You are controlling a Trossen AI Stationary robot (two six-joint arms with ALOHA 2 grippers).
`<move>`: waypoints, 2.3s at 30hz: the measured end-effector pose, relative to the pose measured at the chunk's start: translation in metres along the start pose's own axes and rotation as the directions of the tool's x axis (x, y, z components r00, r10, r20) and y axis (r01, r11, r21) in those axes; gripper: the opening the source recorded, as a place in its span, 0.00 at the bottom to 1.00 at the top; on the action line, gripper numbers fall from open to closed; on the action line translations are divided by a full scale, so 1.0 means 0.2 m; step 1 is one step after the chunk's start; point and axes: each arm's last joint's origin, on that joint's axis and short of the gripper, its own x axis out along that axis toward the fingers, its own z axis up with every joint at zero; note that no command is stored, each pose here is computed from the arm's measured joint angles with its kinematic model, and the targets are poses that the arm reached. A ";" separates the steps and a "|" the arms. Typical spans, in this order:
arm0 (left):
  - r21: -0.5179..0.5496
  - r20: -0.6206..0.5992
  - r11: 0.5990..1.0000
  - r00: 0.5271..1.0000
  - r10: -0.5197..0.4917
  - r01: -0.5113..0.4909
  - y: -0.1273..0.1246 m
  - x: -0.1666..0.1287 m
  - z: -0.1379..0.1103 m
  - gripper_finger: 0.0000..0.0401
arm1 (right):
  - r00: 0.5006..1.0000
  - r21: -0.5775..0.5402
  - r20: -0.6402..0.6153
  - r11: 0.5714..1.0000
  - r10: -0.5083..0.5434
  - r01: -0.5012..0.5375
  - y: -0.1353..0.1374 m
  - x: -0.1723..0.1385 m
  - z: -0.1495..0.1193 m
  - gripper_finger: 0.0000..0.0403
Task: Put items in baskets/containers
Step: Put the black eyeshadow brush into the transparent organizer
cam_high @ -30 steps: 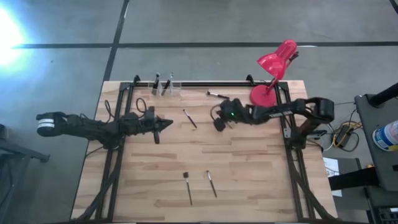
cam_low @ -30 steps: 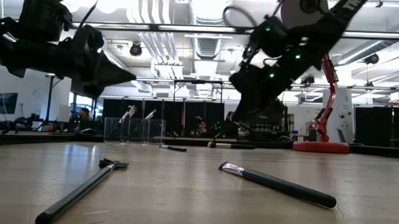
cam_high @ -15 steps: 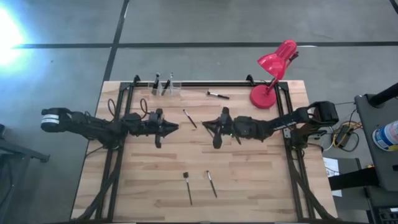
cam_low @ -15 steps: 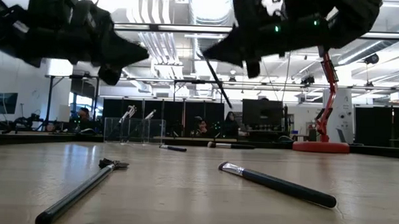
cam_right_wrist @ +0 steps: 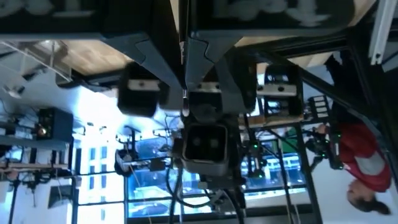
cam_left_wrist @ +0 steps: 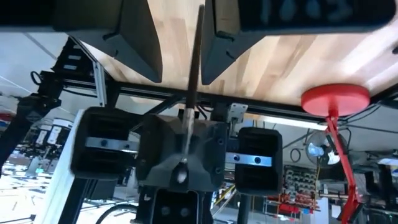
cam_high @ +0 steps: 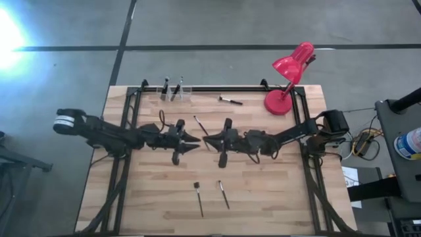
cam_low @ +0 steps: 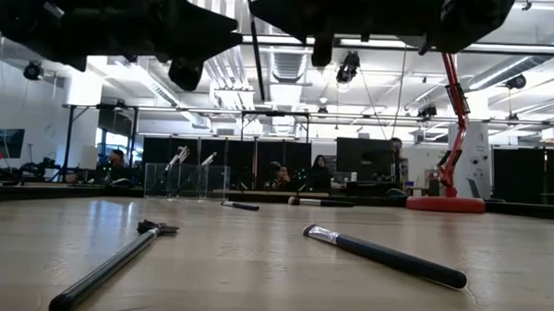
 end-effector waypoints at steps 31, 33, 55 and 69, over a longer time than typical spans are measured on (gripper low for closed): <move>0.067 0.084 0.997 0.996 -0.042 0.036 -0.02 0.10 0.04 0.03 | 1.000 -0.034 0.021 0.999 0.024 -0.023 0.06 0.02 0.02 0.03; 0.075 0.081 0.997 0.996 -0.023 0.017 -0.01 0.10 0.04 0.03 | 1.000 -0.025 0.020 1.000 -0.004 0.004 0.06 0.02 0.02 0.03; 0.131 -0.024 0.969 0.977 0.213 -0.208 0.06 0.05 0.01 0.02 | 0.963 -0.196 -0.271 0.979 0.000 -0.055 -0.03 -0.25 -0.03 0.02; 0.169 -0.084 0.737 0.735 0.673 -0.655 0.43 -0.13 0.19 0.02 | 0.973 -0.176 -0.230 0.983 0.007 -0.048 -0.14 -0.51 -0.22 0.02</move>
